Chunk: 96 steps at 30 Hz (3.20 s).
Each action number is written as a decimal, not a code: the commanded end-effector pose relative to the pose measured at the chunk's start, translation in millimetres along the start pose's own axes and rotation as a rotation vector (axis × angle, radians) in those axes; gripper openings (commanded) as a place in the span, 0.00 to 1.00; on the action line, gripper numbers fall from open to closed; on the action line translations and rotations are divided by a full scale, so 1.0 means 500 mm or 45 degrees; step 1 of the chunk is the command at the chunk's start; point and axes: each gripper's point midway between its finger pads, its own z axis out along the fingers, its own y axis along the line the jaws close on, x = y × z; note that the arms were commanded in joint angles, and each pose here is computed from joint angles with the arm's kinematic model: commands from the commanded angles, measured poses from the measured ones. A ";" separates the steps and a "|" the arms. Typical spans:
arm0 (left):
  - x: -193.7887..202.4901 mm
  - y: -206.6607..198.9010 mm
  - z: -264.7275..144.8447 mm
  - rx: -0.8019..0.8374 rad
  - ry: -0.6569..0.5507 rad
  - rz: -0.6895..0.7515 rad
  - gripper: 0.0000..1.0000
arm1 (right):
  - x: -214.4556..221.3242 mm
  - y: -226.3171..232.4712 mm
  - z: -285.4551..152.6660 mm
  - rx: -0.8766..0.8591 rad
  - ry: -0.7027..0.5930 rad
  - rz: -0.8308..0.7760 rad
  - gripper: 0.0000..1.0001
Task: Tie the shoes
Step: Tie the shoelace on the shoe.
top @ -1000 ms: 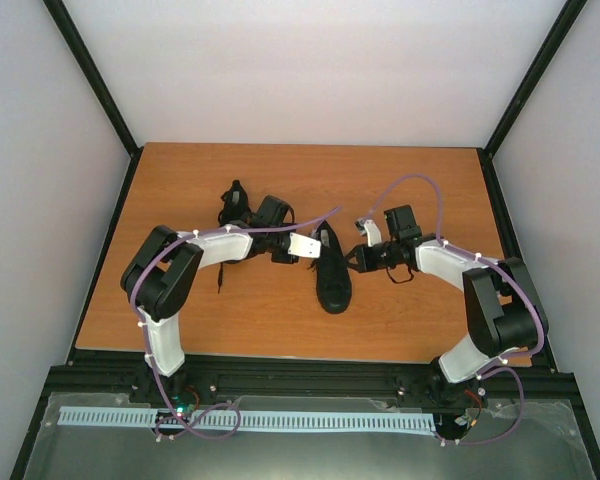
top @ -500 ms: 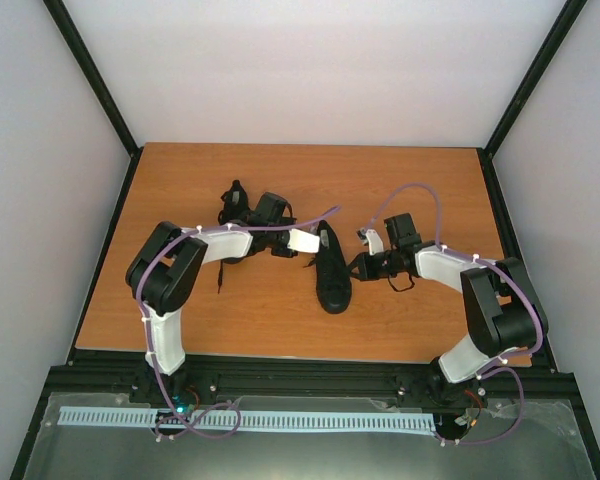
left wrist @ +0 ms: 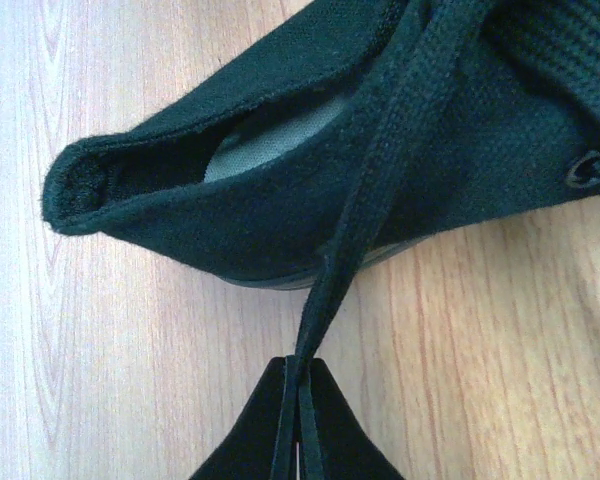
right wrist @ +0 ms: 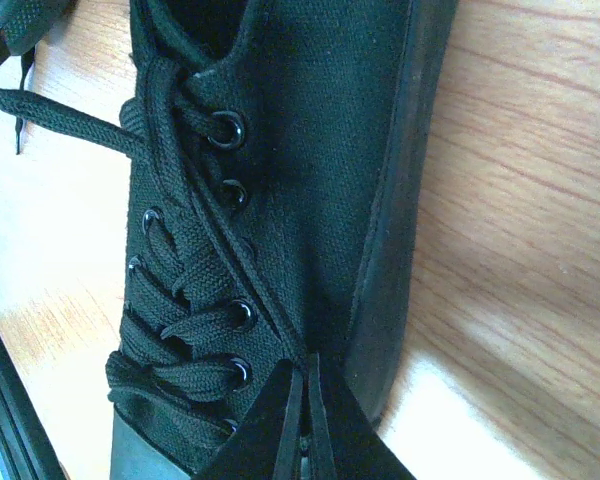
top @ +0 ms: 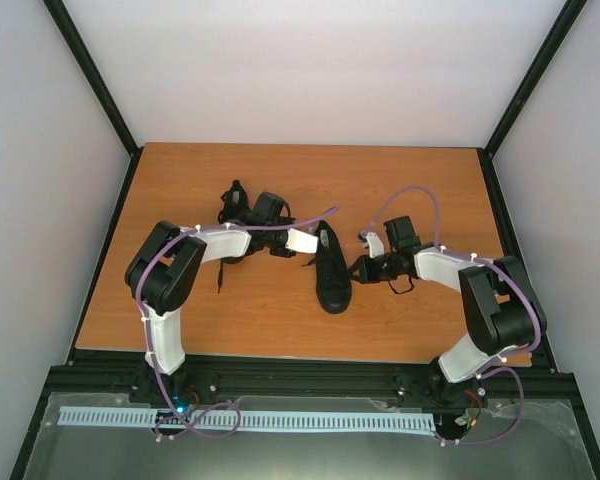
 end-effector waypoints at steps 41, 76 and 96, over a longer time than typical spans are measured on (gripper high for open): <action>0.005 -0.161 -0.032 0.303 -0.015 0.227 0.01 | -0.087 -0.089 0.029 0.204 -0.102 0.068 0.03; -0.177 -0.025 -0.100 0.290 -0.262 -0.311 0.53 | -0.107 -0.038 -0.043 0.233 -0.152 -0.049 0.52; -0.218 -0.026 -0.083 0.291 -0.345 -0.281 0.06 | -0.101 -0.047 -0.050 0.238 -0.166 -0.033 0.53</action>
